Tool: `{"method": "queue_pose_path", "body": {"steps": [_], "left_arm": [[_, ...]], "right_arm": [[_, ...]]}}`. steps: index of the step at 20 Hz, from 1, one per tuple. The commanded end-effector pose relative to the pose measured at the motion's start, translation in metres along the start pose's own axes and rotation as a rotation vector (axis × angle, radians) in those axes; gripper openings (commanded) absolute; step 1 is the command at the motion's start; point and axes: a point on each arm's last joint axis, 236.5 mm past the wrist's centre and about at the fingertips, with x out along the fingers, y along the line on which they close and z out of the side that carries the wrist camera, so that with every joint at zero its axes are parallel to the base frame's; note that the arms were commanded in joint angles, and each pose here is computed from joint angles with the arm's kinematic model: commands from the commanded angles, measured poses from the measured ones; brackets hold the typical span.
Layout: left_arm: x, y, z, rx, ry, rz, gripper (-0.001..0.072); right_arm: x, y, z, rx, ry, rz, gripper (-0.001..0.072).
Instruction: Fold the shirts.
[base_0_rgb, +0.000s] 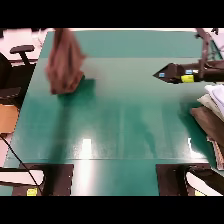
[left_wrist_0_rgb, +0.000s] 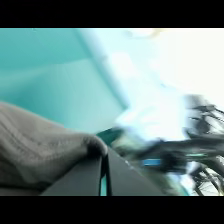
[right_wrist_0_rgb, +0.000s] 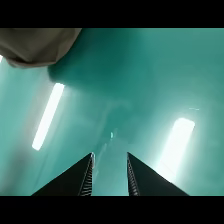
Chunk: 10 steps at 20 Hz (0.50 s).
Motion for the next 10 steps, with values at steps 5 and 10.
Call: {"method": "queue_pose_path", "body": {"steps": [5, 10], "left_arm": [[-0.043, -0.108, 0.026, 0.250, -0.149, 0.086, 0.0018], [-0.108, 0.075, -0.035, 0.045, 0.053, 0.678, 0.0018]], "right_arm": [[-0.075, -0.088, -0.018, 0.180, -0.224, -0.213, 0.0273], [-0.069, -0.103, -0.054, 0.210, -0.163, -0.229, 0.0282]]}}
